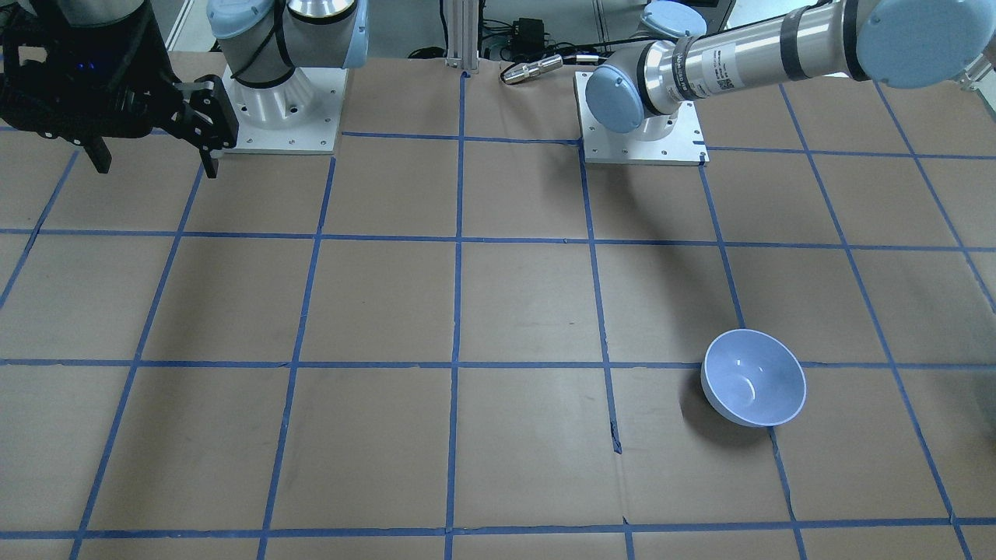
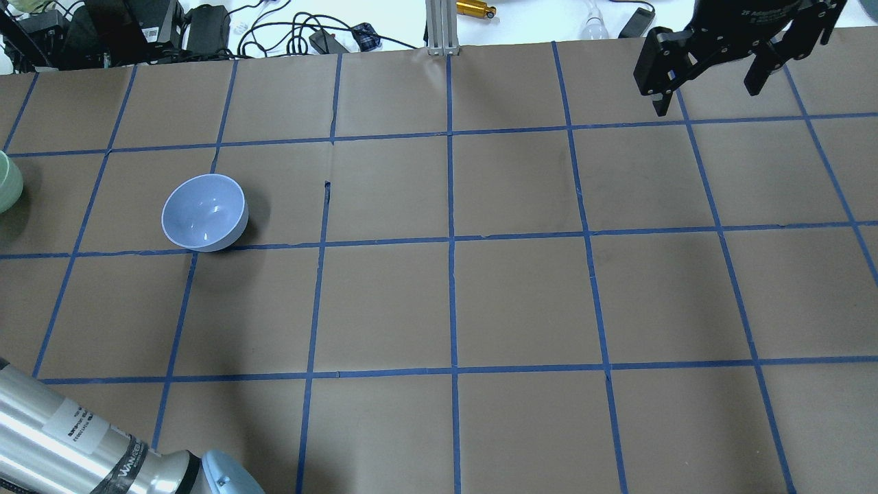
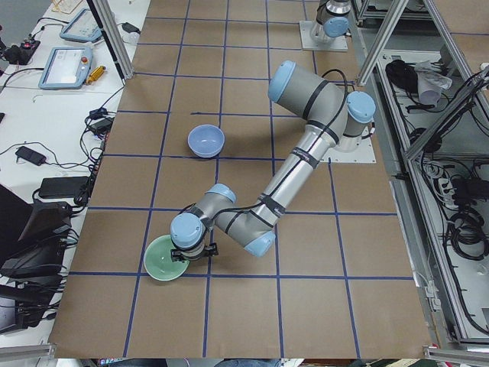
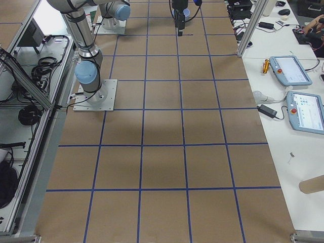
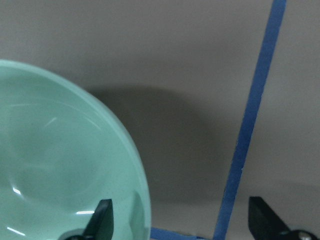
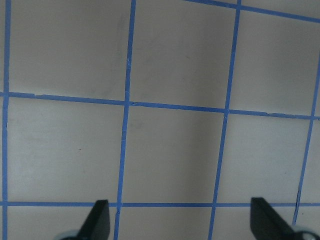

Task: Stack green bowl on blue bowl
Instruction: 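Lower the left gripper onto the mint-green bowl's rim, then close the left gripper on the mint-green bowl's rim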

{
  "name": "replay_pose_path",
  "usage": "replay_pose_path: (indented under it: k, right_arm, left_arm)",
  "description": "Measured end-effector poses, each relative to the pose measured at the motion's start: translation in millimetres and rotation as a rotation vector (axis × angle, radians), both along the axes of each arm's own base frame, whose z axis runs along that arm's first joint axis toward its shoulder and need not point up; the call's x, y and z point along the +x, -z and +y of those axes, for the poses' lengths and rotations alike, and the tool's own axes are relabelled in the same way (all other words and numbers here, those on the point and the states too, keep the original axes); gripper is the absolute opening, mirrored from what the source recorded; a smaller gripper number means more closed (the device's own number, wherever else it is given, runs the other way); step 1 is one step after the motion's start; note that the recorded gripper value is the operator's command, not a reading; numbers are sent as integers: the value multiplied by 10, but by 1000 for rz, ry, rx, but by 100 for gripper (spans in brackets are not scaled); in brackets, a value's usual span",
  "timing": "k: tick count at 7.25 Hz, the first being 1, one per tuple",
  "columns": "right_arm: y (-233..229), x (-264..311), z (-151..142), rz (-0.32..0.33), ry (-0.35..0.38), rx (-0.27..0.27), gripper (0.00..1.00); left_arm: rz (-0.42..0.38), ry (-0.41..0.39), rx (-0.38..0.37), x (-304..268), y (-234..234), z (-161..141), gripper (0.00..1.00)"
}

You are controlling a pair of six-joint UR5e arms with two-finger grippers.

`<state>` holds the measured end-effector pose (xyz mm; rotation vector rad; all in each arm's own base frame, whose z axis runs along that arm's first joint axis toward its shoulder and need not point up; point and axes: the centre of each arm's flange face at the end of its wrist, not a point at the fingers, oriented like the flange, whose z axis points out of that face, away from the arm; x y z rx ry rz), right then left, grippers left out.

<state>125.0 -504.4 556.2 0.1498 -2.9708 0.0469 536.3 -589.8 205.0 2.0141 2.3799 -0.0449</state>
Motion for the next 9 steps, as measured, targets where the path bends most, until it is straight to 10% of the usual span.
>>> replay_pose_path:
  k: [1,4,9]
  right_arm:
    - [0,0,0,0,0,0,100]
    - [0,0,0,0,0,0,100]
    - [0,0,0,0,0,0,100]
  left_arm:
    - [1,11,3,-4,-20,4,41]
    - [-11,51,-2,41,-83,-39,4]
    - [-16,46,-4,27,-82,-82,0]
